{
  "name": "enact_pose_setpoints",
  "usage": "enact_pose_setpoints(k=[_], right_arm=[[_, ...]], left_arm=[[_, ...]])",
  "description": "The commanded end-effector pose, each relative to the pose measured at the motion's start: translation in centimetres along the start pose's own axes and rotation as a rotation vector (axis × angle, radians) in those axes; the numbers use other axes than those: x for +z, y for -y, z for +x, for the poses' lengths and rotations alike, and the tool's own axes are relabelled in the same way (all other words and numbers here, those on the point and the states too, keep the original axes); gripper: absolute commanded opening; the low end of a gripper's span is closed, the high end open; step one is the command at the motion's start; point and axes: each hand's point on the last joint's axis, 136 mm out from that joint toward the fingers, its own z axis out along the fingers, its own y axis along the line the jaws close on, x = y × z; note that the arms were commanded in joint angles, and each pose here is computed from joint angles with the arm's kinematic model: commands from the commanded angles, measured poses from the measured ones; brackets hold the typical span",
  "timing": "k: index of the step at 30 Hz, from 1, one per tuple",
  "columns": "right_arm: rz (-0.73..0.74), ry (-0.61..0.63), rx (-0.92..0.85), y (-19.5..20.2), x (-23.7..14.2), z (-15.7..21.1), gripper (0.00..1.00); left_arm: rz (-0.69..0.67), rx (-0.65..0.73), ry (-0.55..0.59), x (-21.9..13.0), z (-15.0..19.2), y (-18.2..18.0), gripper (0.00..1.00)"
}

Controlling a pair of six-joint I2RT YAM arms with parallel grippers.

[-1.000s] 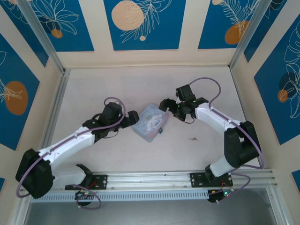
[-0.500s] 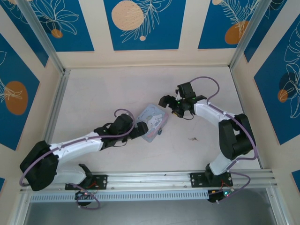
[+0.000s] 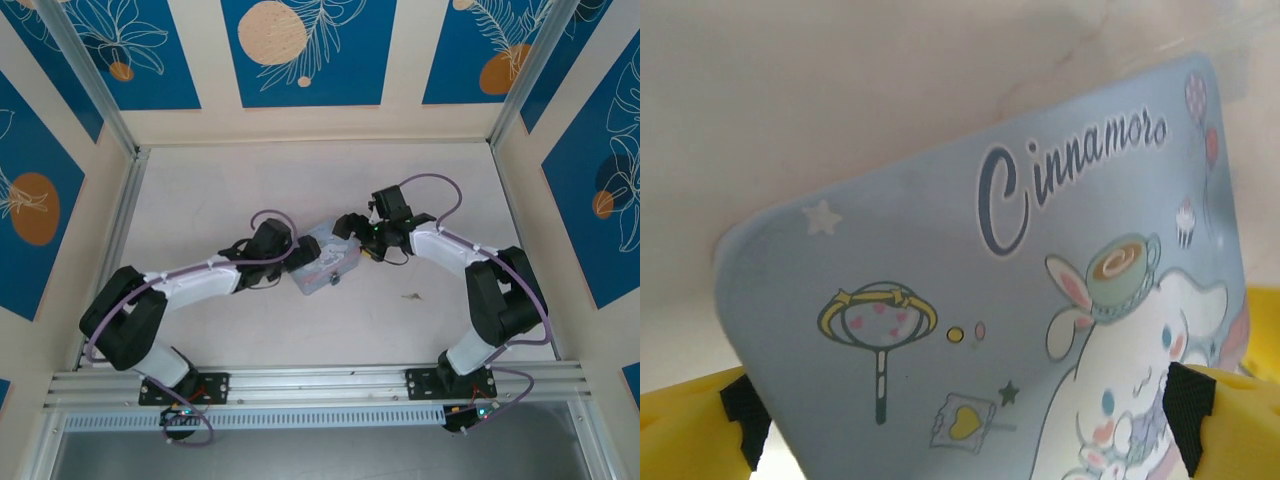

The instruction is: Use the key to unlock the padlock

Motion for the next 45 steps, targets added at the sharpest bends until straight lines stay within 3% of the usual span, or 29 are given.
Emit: enact_pose_setpoints(k=[1,9,14,21,27,34,40,45], right_arm=[[-0.024,-0.03,0.038,-0.7,0.1,1.9,0.88],[0.021,0.023,0.033,-0.3,-0.1,0.7,0.9],[0.095,0.066,0.035,1.2,-2.3,-0.7,0.98],[0.236,0.126,0.097,6.5,-6.9,-0.3,1.0],[0.278,0.115,0.122,9.6,-8.1,1.3,0.94],[0.086,0.064,0.152,5.9,-6.1,2.0,0.83],[0.045,0.009,0.142,3.2,-4.0,2.8,0.72],[0.008,-0.022,0.155,1.8,-2.7,3.0,0.72]], left_arm=[[0.098,0.045,0.028,0.0,-2.7,3.1,1.0],[0.131,0.049,0.005,1.4,-4.9,3.7,1.0],[0.101,0.047,0.02,1.3,-5.4,2.4,1.0],[0.041,0.032,0.085,-2.2,-7.4,-1.1,1.0],[0.142,0.049,-0.027,-5.6,-3.4,1.1,1.0],[0.187,0.083,-0.113,-6.6,3.6,3.3,1.0],[0.188,0.083,-0.116,-6.0,4.7,3.5,1.0],[0.167,0.107,-0.13,-5.0,4.6,3.8,1.0]])
